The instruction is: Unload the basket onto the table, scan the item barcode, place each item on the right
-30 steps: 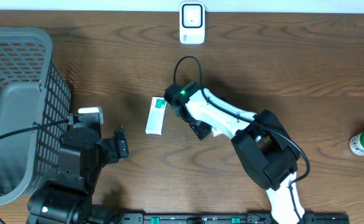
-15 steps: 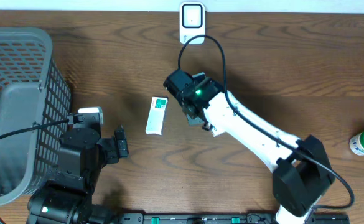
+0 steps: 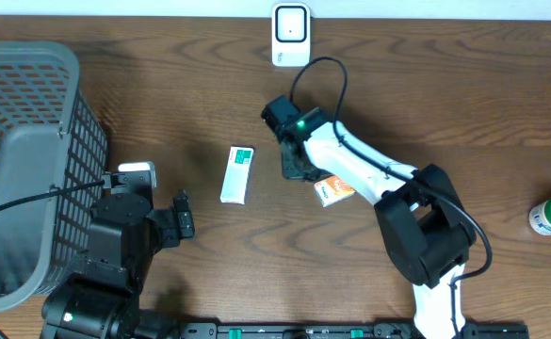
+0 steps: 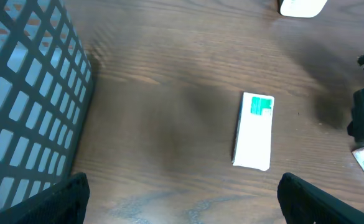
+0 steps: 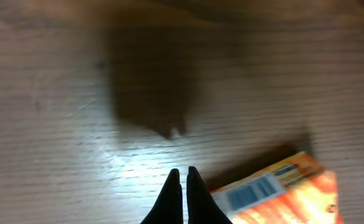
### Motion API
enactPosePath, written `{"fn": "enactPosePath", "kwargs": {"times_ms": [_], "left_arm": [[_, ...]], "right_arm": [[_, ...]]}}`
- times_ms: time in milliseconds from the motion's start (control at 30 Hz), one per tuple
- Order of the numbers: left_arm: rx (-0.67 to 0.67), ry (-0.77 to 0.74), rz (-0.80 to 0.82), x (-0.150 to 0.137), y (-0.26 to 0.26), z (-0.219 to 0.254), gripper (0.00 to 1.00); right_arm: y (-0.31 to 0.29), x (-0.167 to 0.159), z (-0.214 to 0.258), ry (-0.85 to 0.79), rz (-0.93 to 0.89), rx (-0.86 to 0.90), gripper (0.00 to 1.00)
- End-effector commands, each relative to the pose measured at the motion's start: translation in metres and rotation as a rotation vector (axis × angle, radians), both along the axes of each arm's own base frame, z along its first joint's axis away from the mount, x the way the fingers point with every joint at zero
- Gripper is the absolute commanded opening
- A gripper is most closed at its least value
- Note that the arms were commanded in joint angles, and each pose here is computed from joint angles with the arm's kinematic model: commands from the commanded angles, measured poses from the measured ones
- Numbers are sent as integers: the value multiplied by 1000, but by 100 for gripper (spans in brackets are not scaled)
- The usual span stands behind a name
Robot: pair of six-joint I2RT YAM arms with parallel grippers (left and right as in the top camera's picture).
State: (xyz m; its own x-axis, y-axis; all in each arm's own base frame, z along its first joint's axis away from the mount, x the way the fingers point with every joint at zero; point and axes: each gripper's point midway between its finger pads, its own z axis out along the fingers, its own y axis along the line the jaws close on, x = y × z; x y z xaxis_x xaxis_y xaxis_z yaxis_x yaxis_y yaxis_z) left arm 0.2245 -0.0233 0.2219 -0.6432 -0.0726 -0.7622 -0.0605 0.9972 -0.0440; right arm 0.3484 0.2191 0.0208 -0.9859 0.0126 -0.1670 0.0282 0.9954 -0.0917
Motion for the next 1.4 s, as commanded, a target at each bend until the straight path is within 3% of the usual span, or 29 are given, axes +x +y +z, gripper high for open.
{"fn": "enactPosePath", "kwargs": {"times_ms": [0, 333, 500, 700, 867, 1067, 1200, 1367], "left_arm": [[4, -9, 18, 1, 3, 3, 96], [4, -9, 18, 1, 3, 3, 96], [4, -9, 18, 1, 3, 3, 96], [4, -9, 18, 1, 3, 3, 96], [4, -9, 18, 1, 3, 3, 96], [4, -9, 18, 1, 3, 3, 96], [4, -9, 18, 1, 3, 3, 96], [4, -9, 18, 1, 3, 3, 96]], "right_arm": [[1, -7, -2, 39, -21, 19, 1], [-13, -58, -1, 229, 62, -81, 1], [-38, -80, 9, 301, 118, -231, 1], [-73, -84, 25, 312, 141, -420, 1], [-39, -80, 11, 304, 156, -236, 1], [28, -45, -3, 168, 154, 75, 1], [33, -34, -10, 127, 101, 87, 1], [20, -47, -41, 219, 81, 16, 1]]}}
